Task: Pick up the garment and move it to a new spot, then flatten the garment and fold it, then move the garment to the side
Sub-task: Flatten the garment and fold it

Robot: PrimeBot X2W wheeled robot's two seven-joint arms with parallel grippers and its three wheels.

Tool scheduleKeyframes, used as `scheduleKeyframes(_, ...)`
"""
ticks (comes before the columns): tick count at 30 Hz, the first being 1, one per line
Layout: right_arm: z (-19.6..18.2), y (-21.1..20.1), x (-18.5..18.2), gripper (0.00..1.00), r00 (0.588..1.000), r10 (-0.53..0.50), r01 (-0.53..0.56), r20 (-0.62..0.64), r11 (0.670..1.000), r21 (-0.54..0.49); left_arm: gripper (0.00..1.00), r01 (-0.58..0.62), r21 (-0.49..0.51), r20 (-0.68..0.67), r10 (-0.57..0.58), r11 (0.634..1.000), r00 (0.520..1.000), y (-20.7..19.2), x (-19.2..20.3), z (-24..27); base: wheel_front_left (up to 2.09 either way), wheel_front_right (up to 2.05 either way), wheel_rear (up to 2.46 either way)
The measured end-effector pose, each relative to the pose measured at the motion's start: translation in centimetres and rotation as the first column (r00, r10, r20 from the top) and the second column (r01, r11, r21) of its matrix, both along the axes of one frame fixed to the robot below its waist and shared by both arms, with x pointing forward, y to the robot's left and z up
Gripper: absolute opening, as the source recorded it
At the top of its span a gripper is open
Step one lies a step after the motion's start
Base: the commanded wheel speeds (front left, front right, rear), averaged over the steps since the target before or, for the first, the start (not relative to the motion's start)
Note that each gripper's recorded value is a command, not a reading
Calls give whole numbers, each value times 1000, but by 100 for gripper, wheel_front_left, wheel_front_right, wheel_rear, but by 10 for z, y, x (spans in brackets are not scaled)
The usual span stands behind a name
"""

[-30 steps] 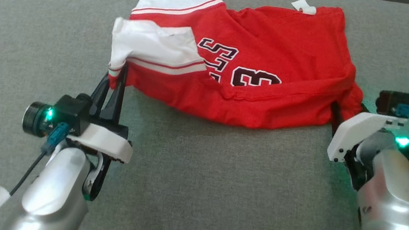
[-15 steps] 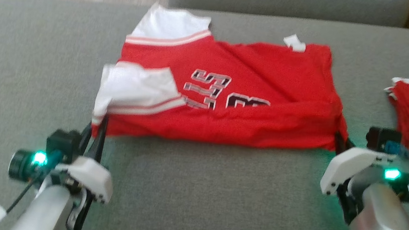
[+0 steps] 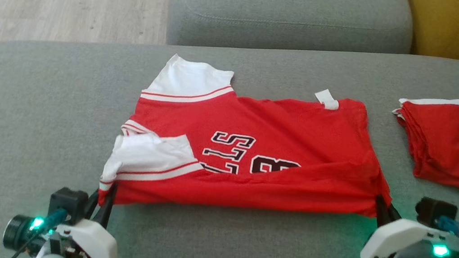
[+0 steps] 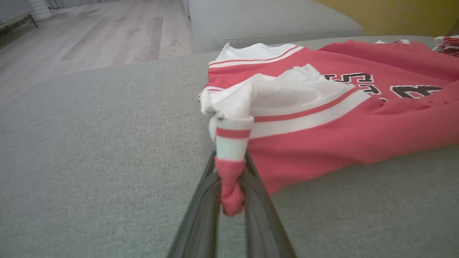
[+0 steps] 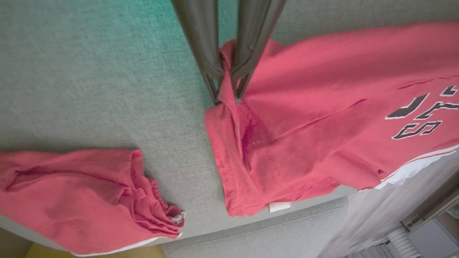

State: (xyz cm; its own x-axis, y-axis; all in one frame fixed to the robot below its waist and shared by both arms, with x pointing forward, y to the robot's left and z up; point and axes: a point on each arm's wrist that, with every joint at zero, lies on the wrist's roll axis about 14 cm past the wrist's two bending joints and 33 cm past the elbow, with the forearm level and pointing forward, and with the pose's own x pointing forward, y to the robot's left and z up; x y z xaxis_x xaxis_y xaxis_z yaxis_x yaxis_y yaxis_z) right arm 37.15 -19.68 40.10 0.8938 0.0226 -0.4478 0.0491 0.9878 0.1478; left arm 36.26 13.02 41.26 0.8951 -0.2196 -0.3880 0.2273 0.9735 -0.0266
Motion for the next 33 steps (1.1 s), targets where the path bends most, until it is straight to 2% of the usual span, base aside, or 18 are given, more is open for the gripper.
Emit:
scheduleKeyframes(5, 10, -9, -5, 0, 998, -39, 38, 44, 999, 18, 0, 10, -8, 2, -10, 1000, 1000, -7, 1, 4, 0, 0, 0)
scheduleKeyframes(6, 14, -10, -4, 48, 997, -43, 42, 67, 999, 19, 0, 12, -9, 5, -12, 1000, 1000, -8, 1, 4, 0, 0, 0)
scheduleKeyframes(7, 18, -11, -3, 100, 995, -47, 45, 85, 999, 19, 18, 13, -12, 18, -13, 1000, 1000, -9, 2, 6, 0, 0, 0)
scheduleKeyframes(8, 20, -12, -3, 100, 994, -53, 51, 97, 998, 26, 67, 13, -16, 35, -13, 1000, 999, -9, 3, 8, 0, 0, 0)
scheduleKeyframes(9, 23, -14, -3, 100, 992, -61, 58, 113, 998, 29, 94, 8, -18, 51, -7, 1000, 999, -8, 5, 10, 0, 0, 0)
scheduleKeyframes(10, 28, -18, -2, 100, 987, -72, 70, 143, 997, 22, 100, -2, -18, 67, 3, 1000, 998, -7, 6, 11, 0, 0, 0)
scheduleKeyframes(14, 48, -25, 3, 100, 960, -111, 103, 259, 994, 46, 100, -29, -46, 160, 36, 999, 987, -5, 15, 27, 0, 0, 0)
scheduleKeyframes(17, 63, -17, 7, 100, 935, -92, 80, 341, 996, 48, 100, -34, -84, 245, 54, 996, 968, -7, 24, 44, 0, 0, 0)
scheduleKeyframes(24, 78, -6, 11, 100, 904, -66, 49, 423, 997, 51, 100, 2, -150, 368, 54, 989, 928, -17, 44, 79, 0, 0, 0)
scheduleKeyframes(28, 78, -4, 13, 100, 901, -60, 44, 429, 998, 47, 100, 68, -176, 429, 15, 982, 903, -30, 62, 100, 0, 0, 0)
scheduleKeyframes(33, 75, -12, 18, 100, 900, -88, 70, 428, 996, 58, 100, 184, -101, 453, -119, 978, 884, -45, 103, 116, 0, 0, 0)
